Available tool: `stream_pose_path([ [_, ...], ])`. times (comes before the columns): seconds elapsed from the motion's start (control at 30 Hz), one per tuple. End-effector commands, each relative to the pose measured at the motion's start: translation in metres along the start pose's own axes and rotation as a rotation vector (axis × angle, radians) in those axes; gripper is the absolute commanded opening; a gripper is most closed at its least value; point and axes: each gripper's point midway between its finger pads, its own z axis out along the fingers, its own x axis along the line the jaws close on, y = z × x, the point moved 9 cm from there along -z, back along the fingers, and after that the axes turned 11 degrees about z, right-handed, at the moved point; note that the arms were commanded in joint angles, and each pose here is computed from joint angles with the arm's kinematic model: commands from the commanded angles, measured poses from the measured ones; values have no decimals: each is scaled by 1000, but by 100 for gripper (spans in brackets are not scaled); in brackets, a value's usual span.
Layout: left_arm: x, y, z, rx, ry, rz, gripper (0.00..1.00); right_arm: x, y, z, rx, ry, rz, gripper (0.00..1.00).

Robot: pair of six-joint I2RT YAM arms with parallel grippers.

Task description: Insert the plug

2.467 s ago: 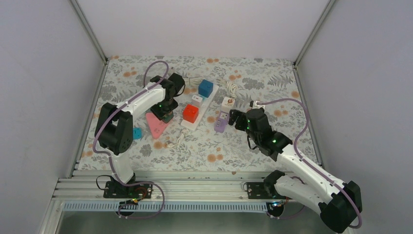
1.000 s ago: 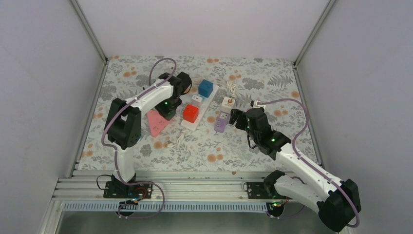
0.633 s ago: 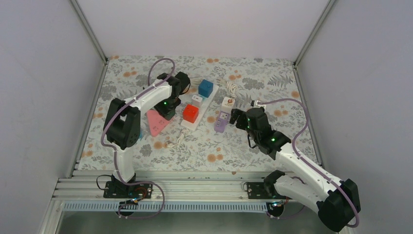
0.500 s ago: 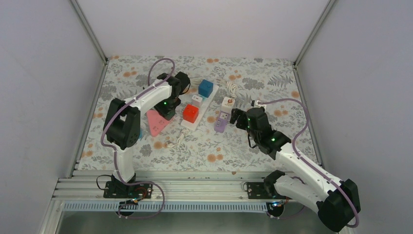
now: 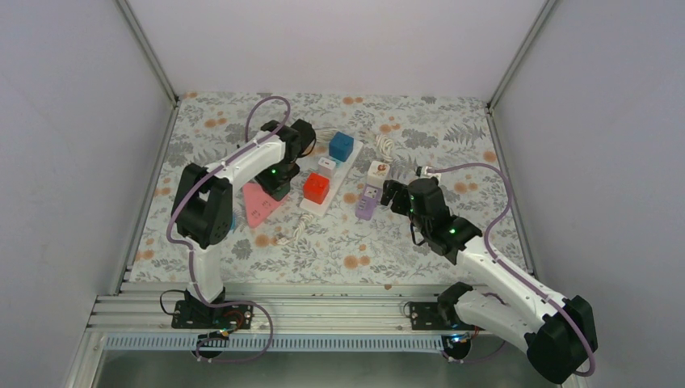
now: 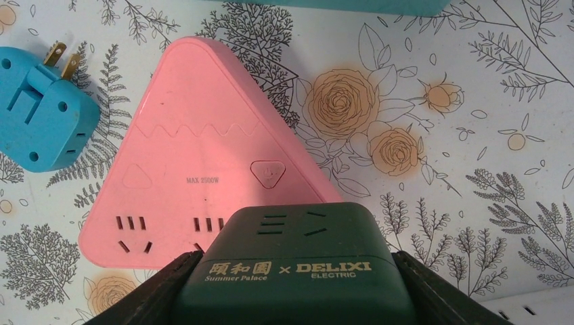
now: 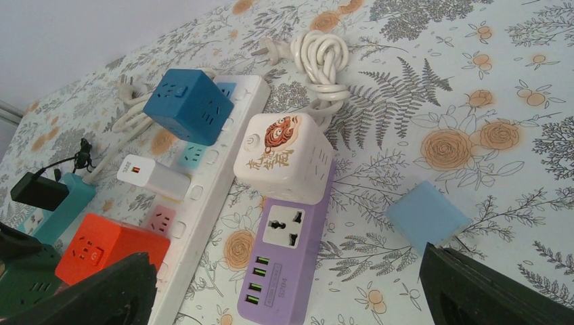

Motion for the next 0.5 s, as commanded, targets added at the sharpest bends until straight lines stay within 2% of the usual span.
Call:
stream_pose_path([
  [0.0, 5, 5, -11, -14, -8, -4, 54, -5, 0, 3, -17, -15, 18, 100],
  [0.47, 13, 7, -30, -9, -72, -33, 55, -5, -1, 5, -9, -9, 21, 100],
])
